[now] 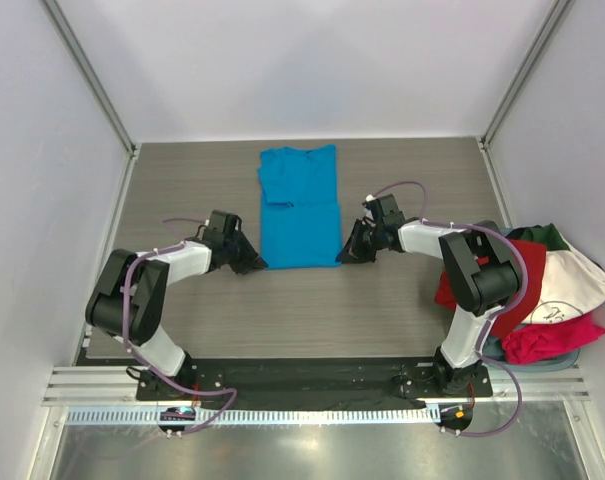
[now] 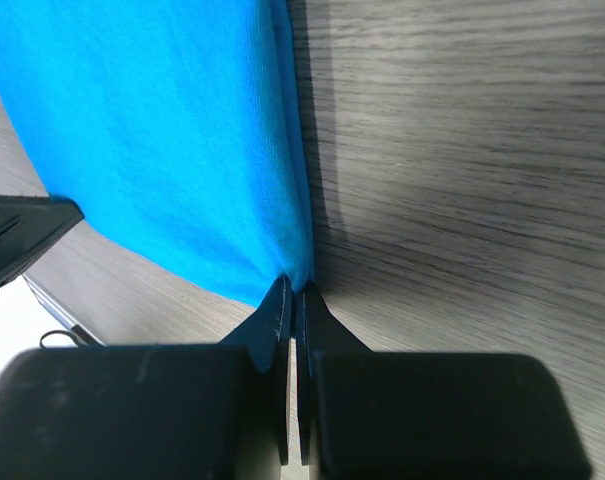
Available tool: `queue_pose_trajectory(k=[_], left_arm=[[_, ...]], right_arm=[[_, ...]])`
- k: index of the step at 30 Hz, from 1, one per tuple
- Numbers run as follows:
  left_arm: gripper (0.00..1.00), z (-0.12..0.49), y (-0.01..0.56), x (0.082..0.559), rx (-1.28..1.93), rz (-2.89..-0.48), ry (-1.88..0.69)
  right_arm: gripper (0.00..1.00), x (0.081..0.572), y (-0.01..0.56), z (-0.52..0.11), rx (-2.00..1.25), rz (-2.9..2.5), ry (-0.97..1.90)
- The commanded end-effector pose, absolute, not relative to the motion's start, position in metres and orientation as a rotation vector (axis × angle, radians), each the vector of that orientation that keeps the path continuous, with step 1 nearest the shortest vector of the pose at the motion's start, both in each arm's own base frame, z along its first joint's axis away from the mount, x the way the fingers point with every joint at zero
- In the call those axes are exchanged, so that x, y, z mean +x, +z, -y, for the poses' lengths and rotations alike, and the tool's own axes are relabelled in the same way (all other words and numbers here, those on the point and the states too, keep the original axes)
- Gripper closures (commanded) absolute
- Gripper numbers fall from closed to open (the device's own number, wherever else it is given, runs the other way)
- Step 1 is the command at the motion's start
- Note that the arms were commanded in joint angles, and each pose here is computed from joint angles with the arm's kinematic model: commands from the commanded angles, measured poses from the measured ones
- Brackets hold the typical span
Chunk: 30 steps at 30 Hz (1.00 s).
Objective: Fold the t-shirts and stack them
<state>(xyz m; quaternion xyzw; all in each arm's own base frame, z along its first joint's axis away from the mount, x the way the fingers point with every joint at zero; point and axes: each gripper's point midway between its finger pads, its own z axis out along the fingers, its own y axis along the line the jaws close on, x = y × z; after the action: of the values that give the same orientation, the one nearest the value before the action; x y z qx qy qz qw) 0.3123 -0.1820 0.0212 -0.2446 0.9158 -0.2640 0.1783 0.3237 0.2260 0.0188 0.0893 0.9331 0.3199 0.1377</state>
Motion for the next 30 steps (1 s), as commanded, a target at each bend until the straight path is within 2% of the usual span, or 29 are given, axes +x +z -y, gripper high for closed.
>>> queue_pose_trajectory(k=[1, 2, 10, 20, 27, 30], left_arm=[[0.93, 0.182, 0.018, 0.317, -0.697, -2.568, -0.762], [1.0, 0.182, 0.018, 0.318, -0.698, -2.564, -0.762], [1.0, 0.189, 0.047, 0.304, -0.642, -2.53, -0.874], [1.0, 0.197, 0.076, 0.236, -0.579, -2.55, -0.932], [1.0, 0.199, 0.129, 0.214, -0.544, -2.466, -1.012], [1.0, 0.198, 0.151, 0.217, -0.534, -2.425, -1.025]], right_arm=[[0.99, 0.319, 0.023, -0.227, 0.234, -2.694, 0.936], [0.99, 0.319, 0.024, -0.228, 0.234, -2.691, 0.942], [0.99, 0.3, 0.048, -0.228, 0.205, -2.67, 1.008], [0.99, 0.254, 0.091, -0.219, 0.104, -2.652, 0.989], [0.99, 0.228, 0.118, -0.207, 0.084, -2.623, 0.96], [0.99, 0.232, 0.131, -0.203, 0.081, -2.586, 0.935]])
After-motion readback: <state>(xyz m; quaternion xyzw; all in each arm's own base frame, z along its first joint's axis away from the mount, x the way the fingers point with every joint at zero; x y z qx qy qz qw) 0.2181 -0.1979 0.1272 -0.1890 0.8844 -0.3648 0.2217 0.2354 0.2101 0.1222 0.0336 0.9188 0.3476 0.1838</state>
